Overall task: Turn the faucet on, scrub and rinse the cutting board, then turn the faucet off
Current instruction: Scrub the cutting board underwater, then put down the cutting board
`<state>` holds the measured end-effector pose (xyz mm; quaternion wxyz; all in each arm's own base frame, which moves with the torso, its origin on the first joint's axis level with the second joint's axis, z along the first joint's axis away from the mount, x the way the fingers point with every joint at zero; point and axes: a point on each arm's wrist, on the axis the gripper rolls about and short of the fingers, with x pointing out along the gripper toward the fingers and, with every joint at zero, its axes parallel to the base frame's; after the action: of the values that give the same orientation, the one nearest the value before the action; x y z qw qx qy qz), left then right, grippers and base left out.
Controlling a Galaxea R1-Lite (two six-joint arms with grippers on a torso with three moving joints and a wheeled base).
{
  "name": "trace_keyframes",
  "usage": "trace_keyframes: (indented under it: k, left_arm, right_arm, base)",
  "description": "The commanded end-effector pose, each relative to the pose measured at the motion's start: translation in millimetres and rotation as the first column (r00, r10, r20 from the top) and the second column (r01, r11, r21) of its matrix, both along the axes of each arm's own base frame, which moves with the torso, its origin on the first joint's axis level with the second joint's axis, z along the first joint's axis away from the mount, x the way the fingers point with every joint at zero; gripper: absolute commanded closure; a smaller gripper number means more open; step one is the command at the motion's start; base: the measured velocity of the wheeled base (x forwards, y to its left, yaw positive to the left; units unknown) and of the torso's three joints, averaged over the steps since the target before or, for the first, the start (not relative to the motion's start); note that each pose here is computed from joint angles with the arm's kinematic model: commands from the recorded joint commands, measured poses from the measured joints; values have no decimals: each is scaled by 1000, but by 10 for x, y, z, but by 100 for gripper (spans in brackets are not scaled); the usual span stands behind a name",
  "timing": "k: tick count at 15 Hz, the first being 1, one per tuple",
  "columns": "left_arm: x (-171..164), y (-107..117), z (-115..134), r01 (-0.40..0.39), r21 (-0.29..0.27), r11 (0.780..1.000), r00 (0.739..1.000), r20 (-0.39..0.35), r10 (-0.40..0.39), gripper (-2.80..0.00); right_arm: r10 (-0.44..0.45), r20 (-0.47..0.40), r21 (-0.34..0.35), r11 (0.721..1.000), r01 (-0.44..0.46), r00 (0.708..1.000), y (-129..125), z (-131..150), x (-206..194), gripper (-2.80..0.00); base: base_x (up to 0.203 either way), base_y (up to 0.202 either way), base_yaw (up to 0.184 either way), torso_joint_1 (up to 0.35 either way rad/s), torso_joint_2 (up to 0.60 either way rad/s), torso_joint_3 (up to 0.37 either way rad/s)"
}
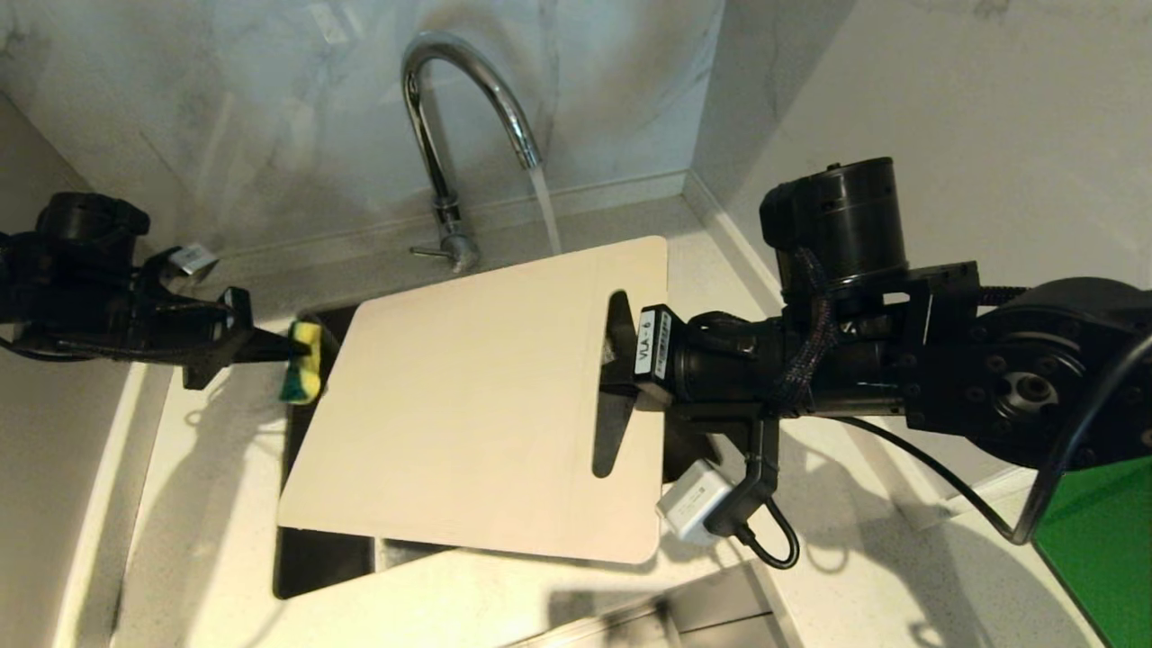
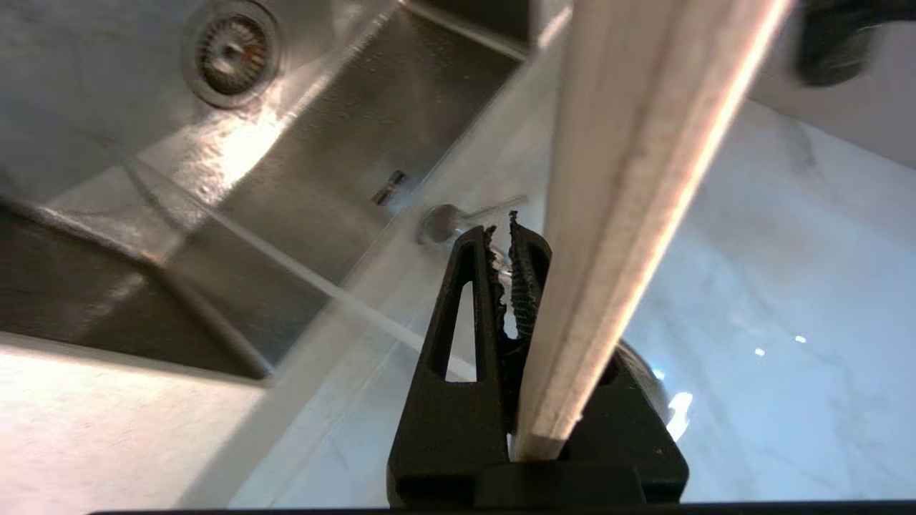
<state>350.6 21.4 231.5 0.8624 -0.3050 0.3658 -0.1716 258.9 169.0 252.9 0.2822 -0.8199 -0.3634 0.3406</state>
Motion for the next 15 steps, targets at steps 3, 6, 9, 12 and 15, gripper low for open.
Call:
trace_keyframes:
  k: [3, 6, 9, 12, 15]
  left_arm:
    - [-528, 128, 532, -26, -72, 997, 991, 132, 35, 0]
    - [-763, 195, 674, -57, -74, 996, 983, 173, 70, 0]
    - [-864, 183, 702, -58, -74, 996, 981, 182, 71, 0]
    - [-910, 161, 722, -52, -73, 996, 980, 188, 65, 0]
    - [-909, 120, 702, -37, -73, 997, 982, 182, 49, 0]
  right_arm:
    - [1, 1, -14, 1000, -1, 1000, -67, -25, -78, 0]
    - [-6, -3, -18, 1000, 5, 1000, -190, -40, -270, 0]
    - [-22, 21, -3, 1000, 22, 1000, -327, -33, -462, 0]
    - [-53, 28, 1, 999, 53, 998, -485, -63, -686, 0]
    - [-100, 54, 36, 995, 98, 994, -708, -24, -933, 0]
  base:
    - [0, 0, 0, 0, 0, 0]
    - [0, 0, 0, 0, 0, 0]
    - [0, 0, 0, 0, 0, 0]
    - [0, 0, 0, 0, 0, 0]
    - [0, 0, 0, 0, 0, 0]
